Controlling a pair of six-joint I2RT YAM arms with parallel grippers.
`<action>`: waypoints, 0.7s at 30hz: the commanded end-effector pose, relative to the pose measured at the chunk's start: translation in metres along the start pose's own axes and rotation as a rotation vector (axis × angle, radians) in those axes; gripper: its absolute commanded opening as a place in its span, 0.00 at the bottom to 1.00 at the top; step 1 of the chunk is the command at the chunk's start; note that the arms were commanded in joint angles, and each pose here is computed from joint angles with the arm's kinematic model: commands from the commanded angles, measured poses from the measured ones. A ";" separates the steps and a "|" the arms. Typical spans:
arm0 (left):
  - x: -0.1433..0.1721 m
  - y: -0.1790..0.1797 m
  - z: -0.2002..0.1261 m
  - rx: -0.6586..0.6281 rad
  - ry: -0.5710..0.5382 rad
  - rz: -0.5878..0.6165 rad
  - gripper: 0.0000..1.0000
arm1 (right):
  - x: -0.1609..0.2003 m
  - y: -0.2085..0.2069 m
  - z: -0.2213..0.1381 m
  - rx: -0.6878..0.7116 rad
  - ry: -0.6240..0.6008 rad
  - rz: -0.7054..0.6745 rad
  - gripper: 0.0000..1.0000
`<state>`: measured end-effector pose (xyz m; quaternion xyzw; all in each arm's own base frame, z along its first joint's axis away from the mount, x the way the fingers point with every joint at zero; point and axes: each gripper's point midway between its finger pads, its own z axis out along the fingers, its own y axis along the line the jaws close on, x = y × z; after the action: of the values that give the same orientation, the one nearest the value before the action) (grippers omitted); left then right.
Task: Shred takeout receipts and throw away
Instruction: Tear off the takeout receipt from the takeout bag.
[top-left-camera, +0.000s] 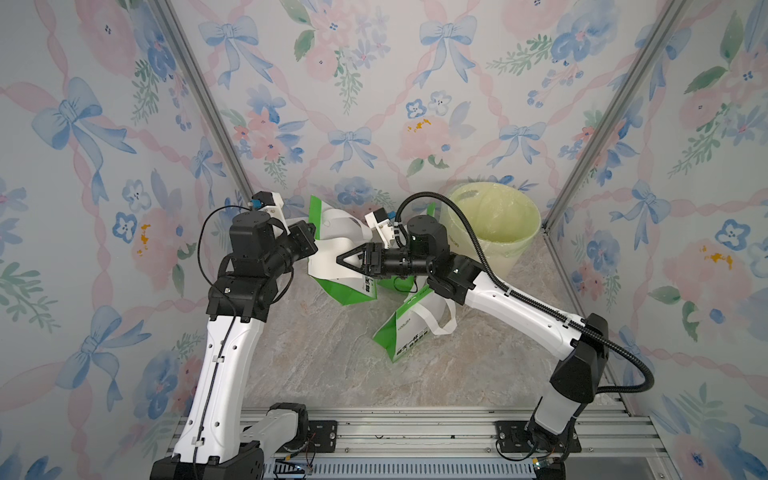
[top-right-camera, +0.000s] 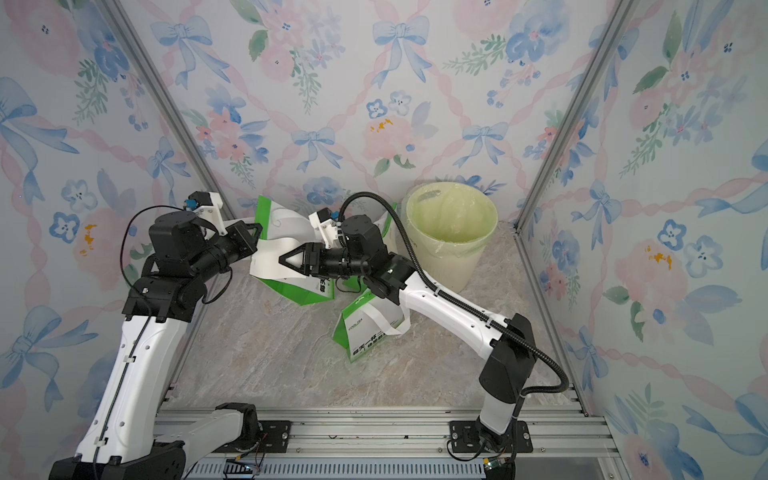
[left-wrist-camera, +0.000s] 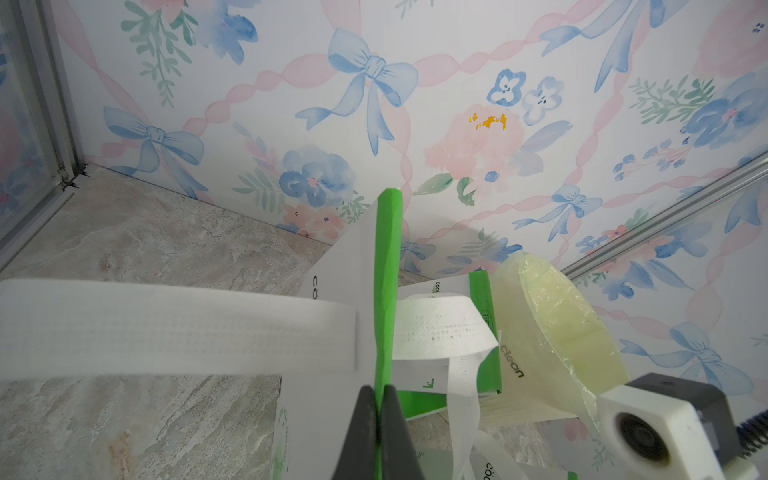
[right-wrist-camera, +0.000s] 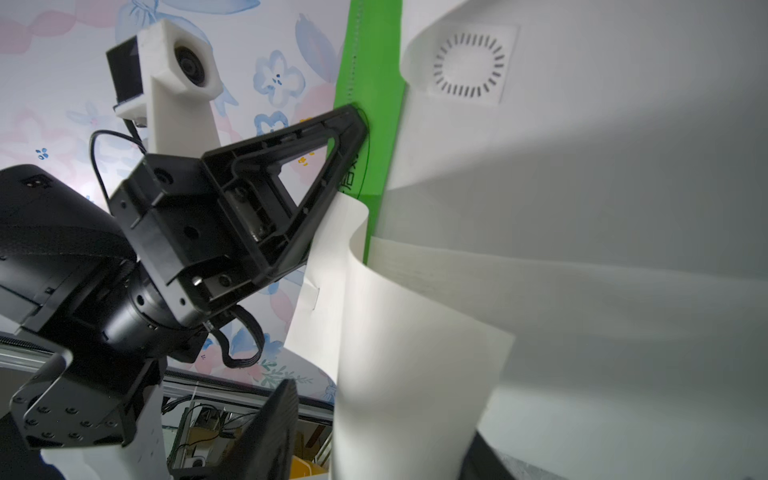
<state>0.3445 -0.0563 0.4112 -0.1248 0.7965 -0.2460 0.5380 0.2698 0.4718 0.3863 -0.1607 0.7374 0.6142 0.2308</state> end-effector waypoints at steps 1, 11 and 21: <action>-0.001 0.003 0.004 -0.002 -0.013 0.001 0.00 | -0.003 0.003 -0.002 0.001 -0.004 -0.005 0.37; 0.020 0.032 0.016 -0.099 0.022 0.046 0.00 | 0.008 -0.003 0.009 0.052 0.041 -0.033 0.03; 0.071 0.068 0.044 -0.168 0.163 0.074 0.00 | 0.034 -0.003 0.033 0.090 0.142 -0.167 0.00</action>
<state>0.3564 -0.0468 0.3272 -0.1280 0.8468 -0.1871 0.4812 0.2586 0.4989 0.3651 -0.2178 0.7640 0.5607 0.2334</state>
